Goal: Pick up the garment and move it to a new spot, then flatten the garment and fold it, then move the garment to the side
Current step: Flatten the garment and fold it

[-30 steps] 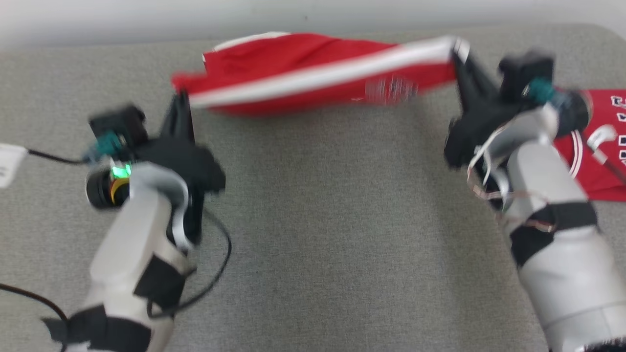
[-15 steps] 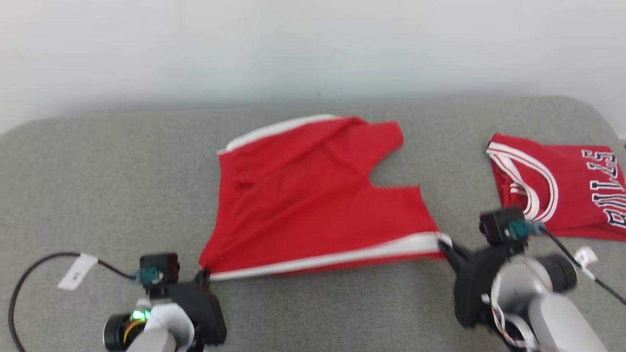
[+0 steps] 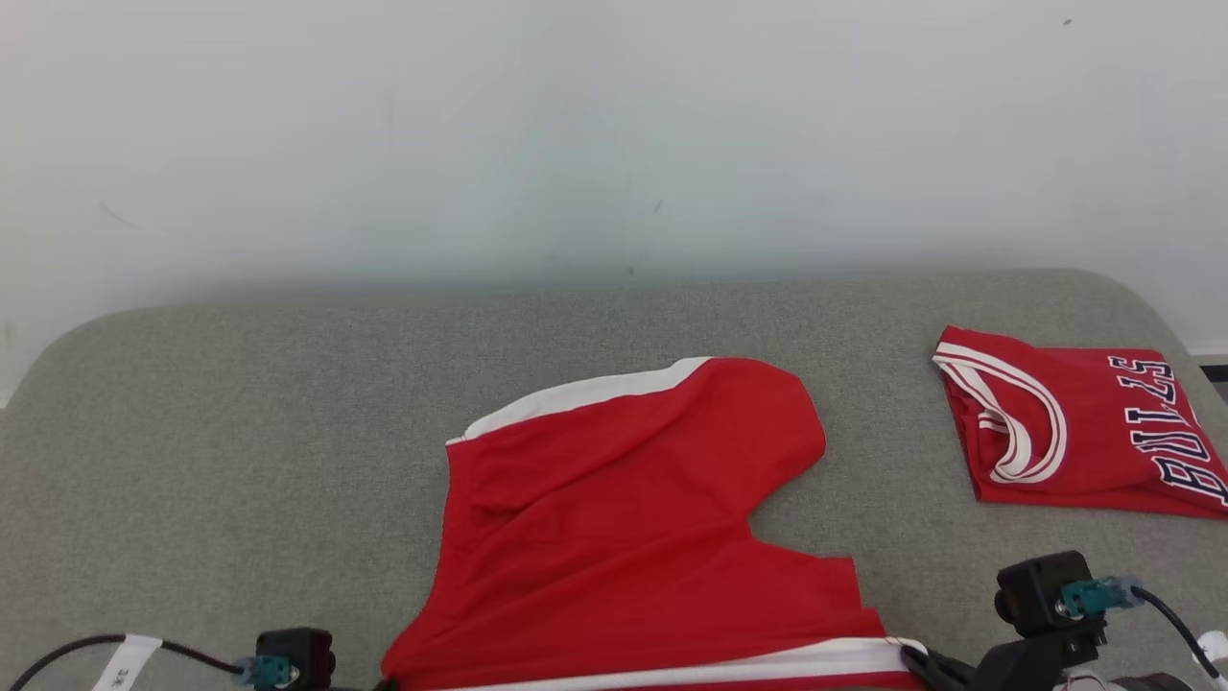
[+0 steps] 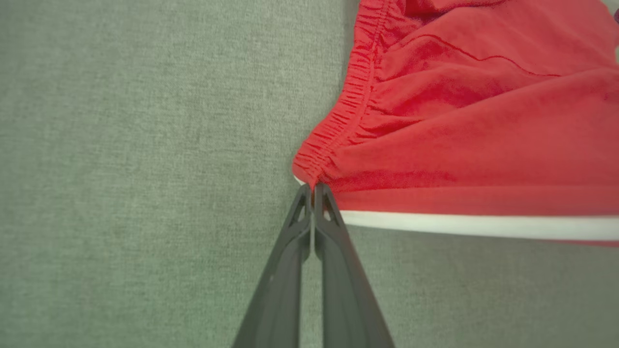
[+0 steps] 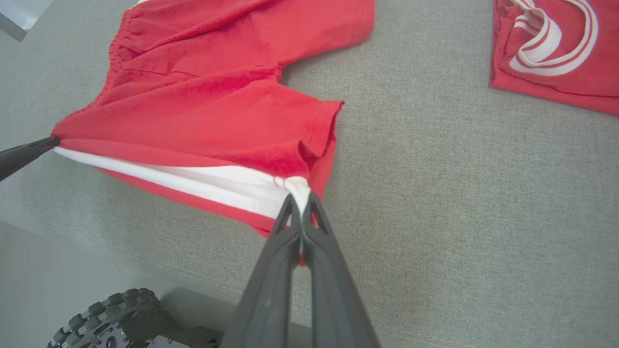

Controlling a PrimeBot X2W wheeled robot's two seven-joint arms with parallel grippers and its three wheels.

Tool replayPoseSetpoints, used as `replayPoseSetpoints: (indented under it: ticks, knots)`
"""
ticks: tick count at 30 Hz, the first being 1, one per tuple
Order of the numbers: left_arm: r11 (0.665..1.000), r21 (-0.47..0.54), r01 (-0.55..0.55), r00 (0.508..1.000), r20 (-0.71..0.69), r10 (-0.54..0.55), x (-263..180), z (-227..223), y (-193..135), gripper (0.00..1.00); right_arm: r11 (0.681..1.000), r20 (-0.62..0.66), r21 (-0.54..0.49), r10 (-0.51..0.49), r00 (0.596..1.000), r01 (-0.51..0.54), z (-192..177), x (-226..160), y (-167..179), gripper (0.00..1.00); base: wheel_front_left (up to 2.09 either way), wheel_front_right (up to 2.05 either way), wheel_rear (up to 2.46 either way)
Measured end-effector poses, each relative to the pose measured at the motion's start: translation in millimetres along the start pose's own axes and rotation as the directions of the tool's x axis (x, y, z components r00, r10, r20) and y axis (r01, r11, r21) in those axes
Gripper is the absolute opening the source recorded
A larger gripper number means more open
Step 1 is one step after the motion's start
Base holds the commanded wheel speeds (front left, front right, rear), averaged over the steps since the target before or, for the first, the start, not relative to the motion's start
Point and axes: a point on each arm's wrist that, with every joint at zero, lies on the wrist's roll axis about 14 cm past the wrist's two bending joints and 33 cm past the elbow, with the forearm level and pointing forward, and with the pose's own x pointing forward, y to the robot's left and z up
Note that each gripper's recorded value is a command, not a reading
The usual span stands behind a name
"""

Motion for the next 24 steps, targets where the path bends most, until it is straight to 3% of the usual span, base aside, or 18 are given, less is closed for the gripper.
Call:
replayPoseSetpoints:
  ticks: [5,8,17,24]
  knots:
    - [0.999,-0.03,0.019,0.999,-0.04,-0.02,-14.6,-13.3,-8.1,0.0,0.999,0.019,0.032,-0.017,1.0,0.016,-0.4,-8.1,-2.4,0.0,0.0,0.0,0.0]
    - [0.999,-0.027,0.029,0.999,-0.018,-0.03,-12.3,-0.5,-14.9,0.0,0.999,0.092,0.001,-0.032,0.995,0.032,24.8,-1.8,-8.4,0.0,0.0,0.0,0.0]
    - [0.998,0.022,0.058,0.998,0.016,-0.059,21.7,63.4,-45.5,0.0,0.986,0.168,-0.153,-0.033,0.985,0.06,104.5,51.6,-27.2,0.0,0.0,0.0,0.0]
    - [0.998,0.037,0.041,0.998,0.051,-0.043,54.4,102.7,-51.1,0.0,0.975,0.244,-0.197,-0.058,0.968,0.108,157.8,101.3,-45.2,0.0,0.0,0.0,0.0]
